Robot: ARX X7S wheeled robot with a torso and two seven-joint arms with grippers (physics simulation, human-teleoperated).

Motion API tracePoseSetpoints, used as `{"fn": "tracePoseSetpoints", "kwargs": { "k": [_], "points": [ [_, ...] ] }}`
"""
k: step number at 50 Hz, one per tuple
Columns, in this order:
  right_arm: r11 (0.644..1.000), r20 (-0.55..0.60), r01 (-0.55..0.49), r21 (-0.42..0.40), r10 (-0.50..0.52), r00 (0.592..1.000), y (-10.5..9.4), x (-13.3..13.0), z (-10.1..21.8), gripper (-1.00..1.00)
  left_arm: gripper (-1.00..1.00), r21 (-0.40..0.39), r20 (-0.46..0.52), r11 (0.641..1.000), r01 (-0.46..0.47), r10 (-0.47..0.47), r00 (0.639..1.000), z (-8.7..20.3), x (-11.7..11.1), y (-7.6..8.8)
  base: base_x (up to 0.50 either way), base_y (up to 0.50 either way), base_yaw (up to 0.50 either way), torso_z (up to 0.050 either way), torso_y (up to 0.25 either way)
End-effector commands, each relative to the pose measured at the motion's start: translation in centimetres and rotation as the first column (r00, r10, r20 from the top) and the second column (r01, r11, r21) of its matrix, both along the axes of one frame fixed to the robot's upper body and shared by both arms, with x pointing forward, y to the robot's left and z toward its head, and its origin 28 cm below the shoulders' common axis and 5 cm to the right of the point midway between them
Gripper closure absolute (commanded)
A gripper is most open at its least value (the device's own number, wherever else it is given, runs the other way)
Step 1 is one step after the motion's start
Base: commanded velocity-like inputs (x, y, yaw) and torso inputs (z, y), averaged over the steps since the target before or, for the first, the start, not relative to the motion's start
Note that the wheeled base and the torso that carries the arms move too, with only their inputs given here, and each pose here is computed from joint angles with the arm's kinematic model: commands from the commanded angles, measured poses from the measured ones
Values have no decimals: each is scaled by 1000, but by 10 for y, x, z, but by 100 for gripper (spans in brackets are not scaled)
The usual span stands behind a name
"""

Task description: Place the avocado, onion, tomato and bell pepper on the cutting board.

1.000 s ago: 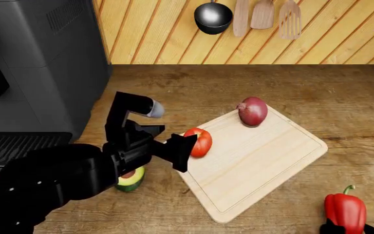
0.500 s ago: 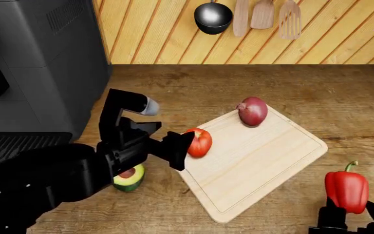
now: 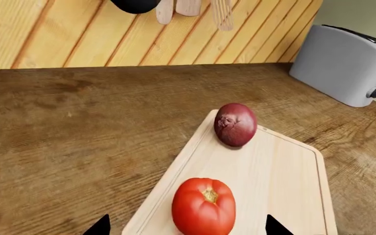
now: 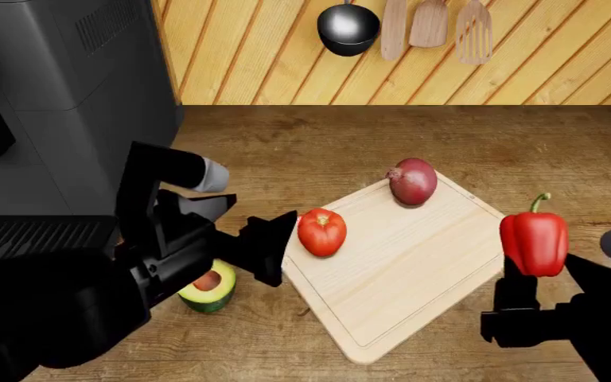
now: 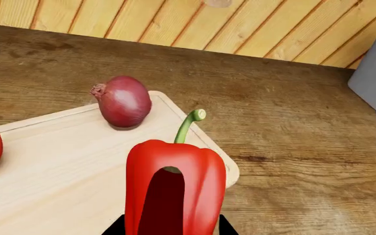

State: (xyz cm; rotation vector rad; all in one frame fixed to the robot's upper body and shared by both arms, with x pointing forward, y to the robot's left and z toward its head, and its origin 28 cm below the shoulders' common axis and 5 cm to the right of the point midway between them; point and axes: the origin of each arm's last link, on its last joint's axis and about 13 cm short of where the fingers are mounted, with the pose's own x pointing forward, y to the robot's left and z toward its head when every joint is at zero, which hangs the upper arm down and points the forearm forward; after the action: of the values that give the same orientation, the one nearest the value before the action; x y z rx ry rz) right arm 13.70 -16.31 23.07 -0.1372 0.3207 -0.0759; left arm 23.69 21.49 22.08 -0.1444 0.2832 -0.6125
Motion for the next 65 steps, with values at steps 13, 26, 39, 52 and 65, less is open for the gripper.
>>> {"fn": "tracePoseSetpoints", "kwargs": {
  "k": [13,26,39,52,65],
  "points": [
    [993,65,-108,-47,110,992,2,30,11,100,-100,-35,-49,993,-116,114,992,4,-36,17,0,0,0,0,0],
    [989,75,-140,-45,143,987,4,40,10,100,-100,-97,-104,973,-209,199,975,7,-48,27,0,0,0,0,1],
    [986,84,-158,-43,162,983,3,39,9,100,-100,-139,-172,953,-269,244,954,4,-65,31,0,0,0,0,0],
    [985,89,-166,-37,169,982,2,40,7,100,-100,-164,-215,927,-338,300,929,5,-72,35,0,0,0,1,0],
    [982,86,-183,-46,187,979,4,42,9,100,-100,-153,-266,910,-387,339,902,-5,-78,40,0,0,0,0,1]
  ]
}}
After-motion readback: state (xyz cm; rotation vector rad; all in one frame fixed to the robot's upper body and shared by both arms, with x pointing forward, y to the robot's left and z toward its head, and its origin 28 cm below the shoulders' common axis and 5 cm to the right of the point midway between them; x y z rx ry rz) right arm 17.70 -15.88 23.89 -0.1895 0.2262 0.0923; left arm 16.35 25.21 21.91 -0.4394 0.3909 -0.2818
